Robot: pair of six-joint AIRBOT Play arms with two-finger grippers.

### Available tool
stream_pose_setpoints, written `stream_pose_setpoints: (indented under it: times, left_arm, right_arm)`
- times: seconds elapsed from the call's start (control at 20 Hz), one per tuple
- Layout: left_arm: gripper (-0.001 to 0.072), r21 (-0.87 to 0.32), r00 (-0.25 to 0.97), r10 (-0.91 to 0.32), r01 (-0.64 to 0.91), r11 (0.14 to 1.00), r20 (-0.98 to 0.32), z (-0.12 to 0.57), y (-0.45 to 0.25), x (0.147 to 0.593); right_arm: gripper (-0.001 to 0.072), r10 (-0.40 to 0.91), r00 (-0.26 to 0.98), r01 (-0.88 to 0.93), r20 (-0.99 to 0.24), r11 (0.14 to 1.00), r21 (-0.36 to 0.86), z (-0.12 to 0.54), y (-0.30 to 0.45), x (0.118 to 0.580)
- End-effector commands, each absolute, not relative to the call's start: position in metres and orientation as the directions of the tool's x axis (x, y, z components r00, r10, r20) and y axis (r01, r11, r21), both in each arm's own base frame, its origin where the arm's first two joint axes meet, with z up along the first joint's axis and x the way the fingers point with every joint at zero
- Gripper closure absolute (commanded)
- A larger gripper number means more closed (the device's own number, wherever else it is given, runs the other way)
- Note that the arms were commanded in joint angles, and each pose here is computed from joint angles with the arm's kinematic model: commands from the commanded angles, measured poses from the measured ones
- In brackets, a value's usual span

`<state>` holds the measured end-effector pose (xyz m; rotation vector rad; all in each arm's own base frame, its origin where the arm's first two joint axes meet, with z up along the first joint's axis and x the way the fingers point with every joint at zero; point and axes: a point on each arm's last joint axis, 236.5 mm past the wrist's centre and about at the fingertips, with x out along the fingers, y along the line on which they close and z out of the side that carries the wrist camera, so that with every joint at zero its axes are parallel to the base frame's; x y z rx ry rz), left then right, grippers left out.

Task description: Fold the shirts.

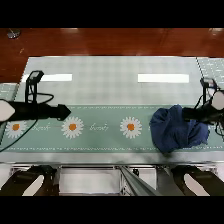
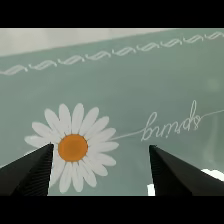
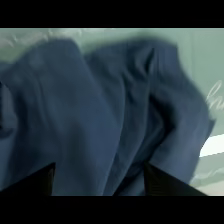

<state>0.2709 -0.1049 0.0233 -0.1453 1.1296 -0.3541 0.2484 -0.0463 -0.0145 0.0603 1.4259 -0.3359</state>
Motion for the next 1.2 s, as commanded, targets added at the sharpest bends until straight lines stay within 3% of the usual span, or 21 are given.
stream_pose_setpoints:
  times: [0.0,0.1,0.15,0.2,0.25,0.35,0.45,0.55,0.7,0.95,1.15]
  left_arm:
    - [0.0003,-0.342,0.348,-0.372,0.146,0.928,-0.861,-0.008,-0.107,0.235]
    - [0.0003,-0.342,0.345,-0.367,0.133,0.930,-0.864,-0.014,-0.106,0.237]
    - [0.0003,-0.341,0.359,-0.364,0.129,0.931,-0.859,-0.015,-0.106,0.242]
    - [0.0003,-0.338,0.376,-0.360,0.126,0.933,-0.854,-0.015,-0.105,0.248]
    - [0.0003,-0.331,0.390,-0.354,0.125,0.935,-0.850,-0.013,-0.103,0.253]
    - [0.0003,-0.288,0.424,-0.316,0.129,0.949,-0.849,-0.002,-0.092,0.264]
    - [0.0003,-0.202,0.449,-0.239,0.131,0.971,-0.861,0.019,-0.068,0.272]
    - [0.0003,-0.134,0.473,-0.173,0.116,0.984,-0.864,0.043,-0.045,0.274]
    - [0.0003,-0.152,0.525,-0.180,0.097,0.984,-0.832,0.068,-0.042,0.266]
    - [0.0003,-0.322,0.557,-0.344,0.141,0.936,-0.756,0.086,-0.081,0.248]
    - [0.0003,-0.349,0.558,-0.369,0.147,0.926,-0.744,0.089,-0.087,0.248]
  right_arm:
    - [0.0086,-0.126,0.016,0.360,-0.992,0.926,-0.112,-0.072,-0.046,0.206]
    - [0.0117,-0.094,-0.017,0.362,-0.995,0.928,-0.094,-0.085,-0.043,0.204]
    - [0.0271,-0.081,-0.020,0.334,-0.997,0.939,-0.083,-0.088,-0.040,0.206]
    - [0.0619,-0.056,-0.013,0.299,-0.998,0.952,-0.058,-0.087,-0.034,0.211]
    - [0.0689,-0.045,0.016,0.267,-0.999,0.963,-0.039,-0.079,-0.032,0.221]
    - [0.0690,-0.030,0.115,0.194,-0.993,0.981,-0.007,-0.038,-0.029,0.254]
    - [0.0690,-0.022,0.338,0.151,-0.941,0.988,0.031,0.042,-0.027,0.304]
    - [0.0690,0.001,0.565,0.107,-0.825,0.991,0.075,0.138,-0.019,0.338]
    - [0.0690,0.056,0.804,-0.003,-0.592,0.996,0.091,0.277,-0.002,0.346]
    - [0.0691,0.152,0.942,-0.141,-0.298,0.988,0.059,0.415,0.027,0.316]
    - [0.0691,0.304,0.944,-0.300,-0.127,0.953,0.052,0.479,0.065,0.294]
